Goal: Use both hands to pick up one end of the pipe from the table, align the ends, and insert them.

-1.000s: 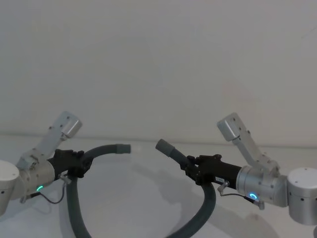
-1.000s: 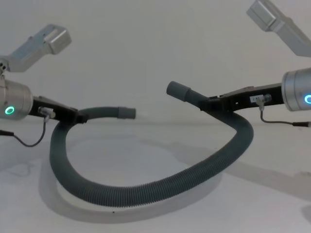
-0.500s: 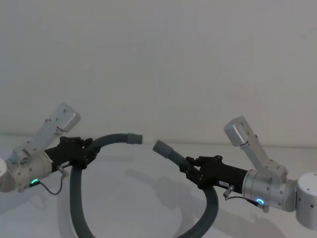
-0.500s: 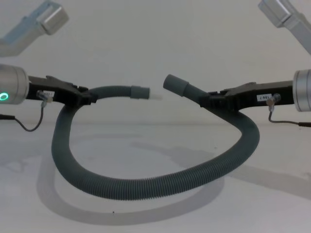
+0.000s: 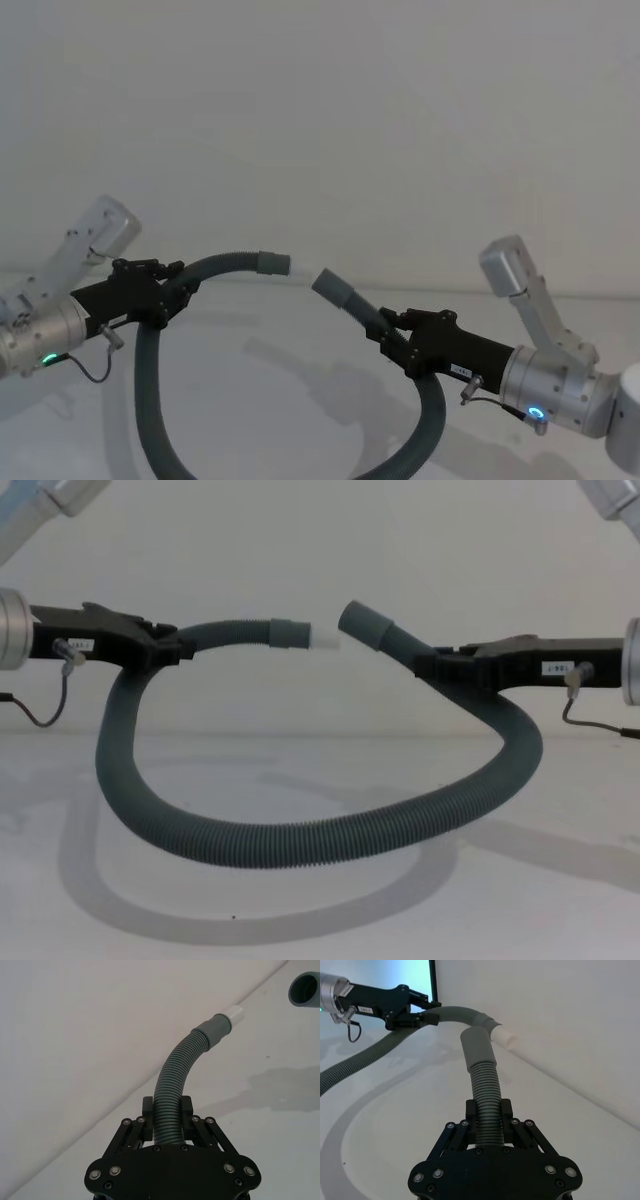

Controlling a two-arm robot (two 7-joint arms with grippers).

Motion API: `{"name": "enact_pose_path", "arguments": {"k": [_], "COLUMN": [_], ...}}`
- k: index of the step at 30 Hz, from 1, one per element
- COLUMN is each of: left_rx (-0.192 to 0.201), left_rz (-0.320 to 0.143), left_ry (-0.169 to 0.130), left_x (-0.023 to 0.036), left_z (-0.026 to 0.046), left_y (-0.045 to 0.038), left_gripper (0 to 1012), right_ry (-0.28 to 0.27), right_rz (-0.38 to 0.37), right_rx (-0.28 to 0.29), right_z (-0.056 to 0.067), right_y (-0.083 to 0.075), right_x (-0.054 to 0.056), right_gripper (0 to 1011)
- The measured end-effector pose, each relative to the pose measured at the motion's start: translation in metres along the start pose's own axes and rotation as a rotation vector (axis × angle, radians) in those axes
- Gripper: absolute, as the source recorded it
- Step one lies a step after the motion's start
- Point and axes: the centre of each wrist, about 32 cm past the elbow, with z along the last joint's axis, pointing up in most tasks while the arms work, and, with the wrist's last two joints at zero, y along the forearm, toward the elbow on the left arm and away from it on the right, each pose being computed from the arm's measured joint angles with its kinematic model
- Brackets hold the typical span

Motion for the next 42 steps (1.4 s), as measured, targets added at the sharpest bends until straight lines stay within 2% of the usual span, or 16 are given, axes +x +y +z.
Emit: {"name": "enact_pose_path", "arguments": {"k": [6, 18, 30, 42], "left_rx": [-0.031, -0.095, -0.151, -0.161], "left_rz": [-0.007, -0.023, -0.051, -0.081], "left_ry": [-0.012, -0.036, -0.059, -0.074], "left_x": [0.0027, 0.004, -0.0016, -0.0078], "left_z": [0.001, 0.0071, 0.0175, 0.0246], "left_y": [0.0077, 0.02, 0.0289, 0.0361], "left_gripper": [288, 288, 288, 288], "right_ry": [0.018, 0.025, 0.01, -0.002], "right_rz": [-0.008, -0.009, 0.004, -0.001], "right_rx": [0.042, 0.068, 0.08, 0.092], "right_z": [-0.006, -0.014, -0.015, -0.01], "right_y": [-0.008, -0.019, -0.026, -0.028], "right_x": [0.0, -0.001, -0.008, -0.011], "right_gripper": [255, 255, 255, 255]}}
